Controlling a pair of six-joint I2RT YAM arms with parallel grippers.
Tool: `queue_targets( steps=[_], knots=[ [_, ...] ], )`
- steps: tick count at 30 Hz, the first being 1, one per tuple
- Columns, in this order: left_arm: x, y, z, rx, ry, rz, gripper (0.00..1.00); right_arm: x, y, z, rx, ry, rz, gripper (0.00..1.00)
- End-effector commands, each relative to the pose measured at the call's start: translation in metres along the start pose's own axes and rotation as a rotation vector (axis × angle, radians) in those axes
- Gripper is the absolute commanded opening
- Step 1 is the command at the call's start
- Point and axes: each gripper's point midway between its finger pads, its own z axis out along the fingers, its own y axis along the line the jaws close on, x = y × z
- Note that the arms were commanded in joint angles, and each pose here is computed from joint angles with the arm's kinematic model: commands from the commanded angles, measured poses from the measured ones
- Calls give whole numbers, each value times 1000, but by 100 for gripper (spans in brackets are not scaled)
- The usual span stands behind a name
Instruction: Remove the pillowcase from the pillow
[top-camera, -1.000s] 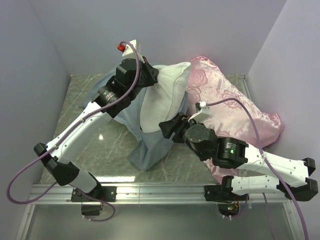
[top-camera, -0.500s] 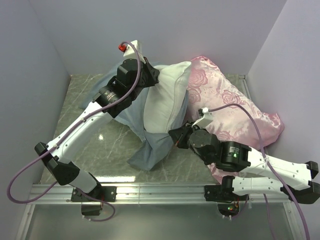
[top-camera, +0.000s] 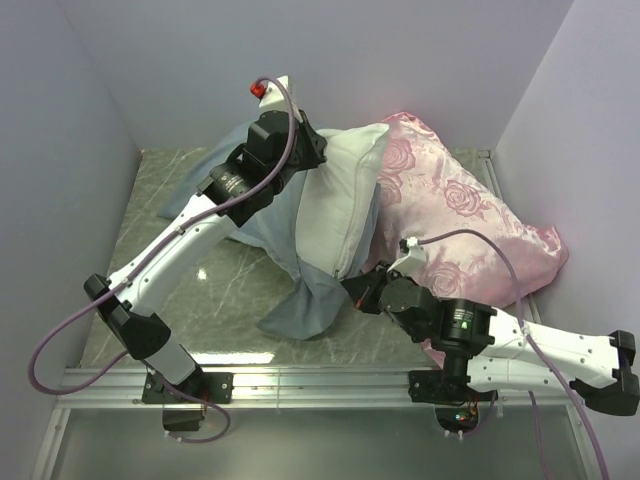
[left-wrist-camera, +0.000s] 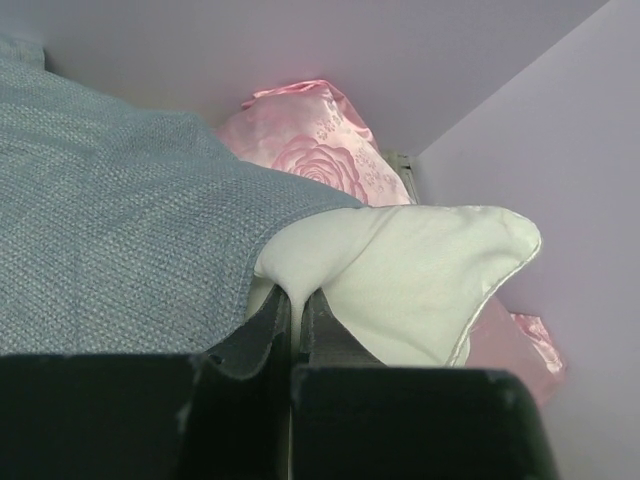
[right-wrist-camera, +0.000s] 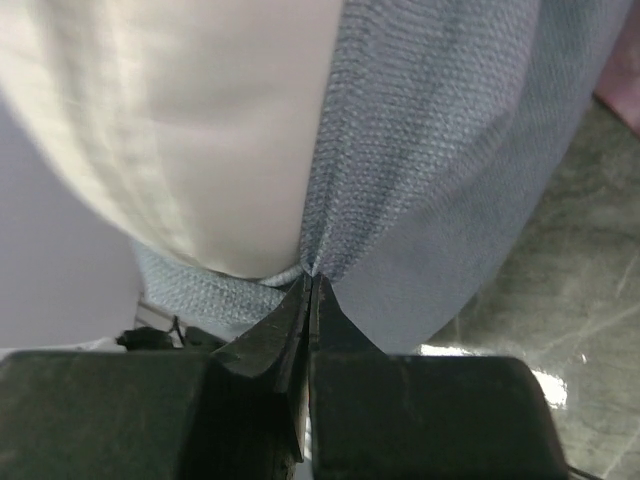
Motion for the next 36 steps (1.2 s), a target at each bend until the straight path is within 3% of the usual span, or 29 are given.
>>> queue_targets(
  steps=[1, 7, 15, 25, 29, 34, 36],
  knots=[
    [-97, -45, -30, 146, -263, -120, 0, 27, -14, 6, 5, 66, 21, 0],
    [-104, -49, -32, 151, -272, -119, 0, 67, -30, 24, -13, 114, 41, 0],
    [-110, -51, -47, 176, -268, -125, 0, 101, -36, 61, -105, 76, 68, 0],
    [-75, -31, -101, 228, -191, -176, 0, 79, -13, 132, -127, 70, 69, 0],
    [-71, -14, -137, 242, -192, -200, 0, 75, -8, 156, -138, 105, 58, 0],
    [-52, 6, -151, 224, -162, -205, 0, 75, -11, 178, -162, 155, 67, 0],
    [-37, 11, -150, 224, -127, -200, 0, 66, -3, 179, -212, 173, 64, 10]
  ],
)
